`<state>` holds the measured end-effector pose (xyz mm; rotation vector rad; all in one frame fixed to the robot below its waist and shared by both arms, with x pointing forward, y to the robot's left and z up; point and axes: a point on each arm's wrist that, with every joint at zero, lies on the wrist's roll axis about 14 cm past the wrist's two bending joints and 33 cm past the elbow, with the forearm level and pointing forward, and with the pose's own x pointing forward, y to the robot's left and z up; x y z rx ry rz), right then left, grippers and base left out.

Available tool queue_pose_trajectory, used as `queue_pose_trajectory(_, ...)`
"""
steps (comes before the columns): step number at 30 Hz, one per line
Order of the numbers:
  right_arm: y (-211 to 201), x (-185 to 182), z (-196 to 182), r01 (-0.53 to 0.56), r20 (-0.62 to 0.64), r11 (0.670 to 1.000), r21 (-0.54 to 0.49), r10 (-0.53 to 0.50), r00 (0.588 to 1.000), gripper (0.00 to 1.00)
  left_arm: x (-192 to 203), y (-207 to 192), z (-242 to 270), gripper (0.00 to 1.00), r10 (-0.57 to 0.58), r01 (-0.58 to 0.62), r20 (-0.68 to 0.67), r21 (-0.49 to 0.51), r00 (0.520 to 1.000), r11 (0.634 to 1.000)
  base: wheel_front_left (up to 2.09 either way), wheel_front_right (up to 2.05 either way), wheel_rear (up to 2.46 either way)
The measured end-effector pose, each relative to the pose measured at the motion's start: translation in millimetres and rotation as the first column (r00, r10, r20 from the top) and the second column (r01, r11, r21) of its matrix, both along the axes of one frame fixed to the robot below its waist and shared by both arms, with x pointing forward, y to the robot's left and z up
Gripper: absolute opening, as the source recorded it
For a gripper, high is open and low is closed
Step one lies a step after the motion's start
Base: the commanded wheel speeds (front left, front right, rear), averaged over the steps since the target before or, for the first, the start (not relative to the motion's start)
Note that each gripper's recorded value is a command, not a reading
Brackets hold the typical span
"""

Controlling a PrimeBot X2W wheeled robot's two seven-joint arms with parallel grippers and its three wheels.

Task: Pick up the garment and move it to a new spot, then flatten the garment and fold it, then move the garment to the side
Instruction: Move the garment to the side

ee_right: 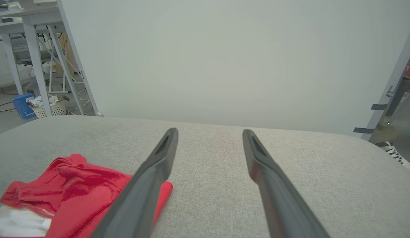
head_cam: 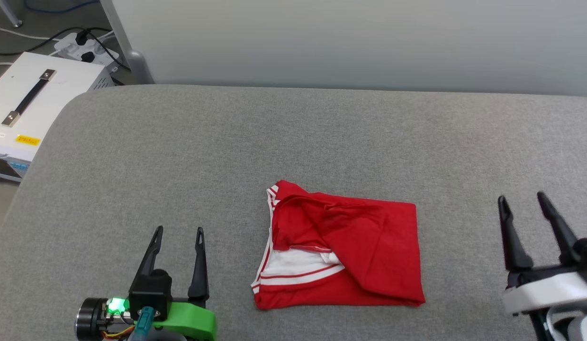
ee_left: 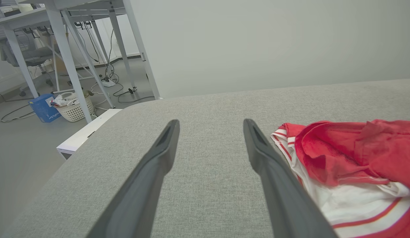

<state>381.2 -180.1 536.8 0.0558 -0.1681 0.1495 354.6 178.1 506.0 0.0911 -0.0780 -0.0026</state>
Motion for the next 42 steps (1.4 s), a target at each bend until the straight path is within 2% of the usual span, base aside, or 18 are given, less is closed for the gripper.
queue_pose_trajectory(3,-10.4,18.8,25.8,0.003,0.075,0.999,-0.034,0.0,0.997,1.0,1.6,0.5,-3.0,1.0,0.002,-0.002,-0.009,0.0,1.0,1.0,0.0,0.0,0.0)
queue_pose_trajectory(5,-7.7,32.1,36.0,-0.037,0.077,0.996,-0.083,0.044,0.996,1.0,3.5,0.9,-4.5,1.0,0.003,-0.003,-0.014,0.0,1.0,1.0,0.0,0.0,0.0)
queue_pose_trajectory(9,2.1,62.3,48.9,-0.142,-0.013,0.981,-0.133,0.141,0.99,1.0,8.2,0.8,-7.4,1.0,0.003,-0.003,-0.023,-0.001,1.0,1.0,0.0,0.0,0.0)
queue_pose_trajectory(12,12.1,75.2,30.7,-0.23,-0.219,0.967,-0.106,0.203,0.954,1.0,11.6,0.3,-8.3,1.0,0.004,-0.004,-0.025,-0.004,1.0,1.0,0.0,0.0,0.0)
queue_pose_trajectory(14,23.2,73.4,5.2,-0.3,-0.401,0.953,-0.034,0.262,0.878,1.0,12.6,0.5,-10.3,1.0,0.006,-0.006,-0.031,-0.006,0.999,1.0,0.0,0.0,0.0)
queue_pose_trajectory(17,28.6,70.5,-14.0,-0.348,-0.547,0.937,0.029,0.306,0.779,1.0,14.2,1.2,-13.5,1.0,0.01,-0.011,-0.041,-0.007,0.999,1.0,0.0,0.0,0.0)
queue_pose_trajectory(19,31.3,64.0,-32.8,-0.369,-0.645,0.927,0.073,0.326,0.691,1.0,16.7,1.3,-14.3,1.0,0.012,-0.012,-0.043,-0.008,0.999,1.0,0.0,0.0,0.0)
queue_pose_trajectory(21,36.7,53.0,-56.5,-0.378,-0.736,0.914,0.145,0.355,0.576,1.0,19.9,0.9,-14.7,1.0,0.012,-0.012,-0.043,-0.009,0.999,1.0,0.0,0.0,0.0)
queue_pose_trajectory(24,44.2,42.9,-80.3,-0.368,-0.801,0.901,0.231,0.391,0.454,1.0,23.9,-0.3,-16.7,1.0,0.01,-0.011,-0.048,-0.012,0.999,1.0,0.0,0.0,0.0)
queue_pose_trajectory(28,57.6,32.4,-108.4,-0.363,-0.845,0.884,0.294,0.418,0.334,1.0,30.5,-0.7,-19.4,1.0,0.01,-0.011,-0.055,-0.015,0.998,1.0,0.0,0.0,0.0)
queue_pose_trajectory(32,73.9,27.4,-130.3,-0.354,-0.856,0.869,0.345,0.446,0.26,1.0,35.6,0.6,-24.2,1.0,0.014,-0.015,-0.067,-0.015,0.998,1.0,0.0,0.0,0.0)
queue_pose_trajectory(42,108.1,25.6,-160.9,-0.376,-0.858,0.837,0.398,0.484,0.17,1.0,42.4,6.3,-33.9,1.0,0.034,-0.035,-0.094,-0.012,0.995,0.999,0.0,0.0,0.0)
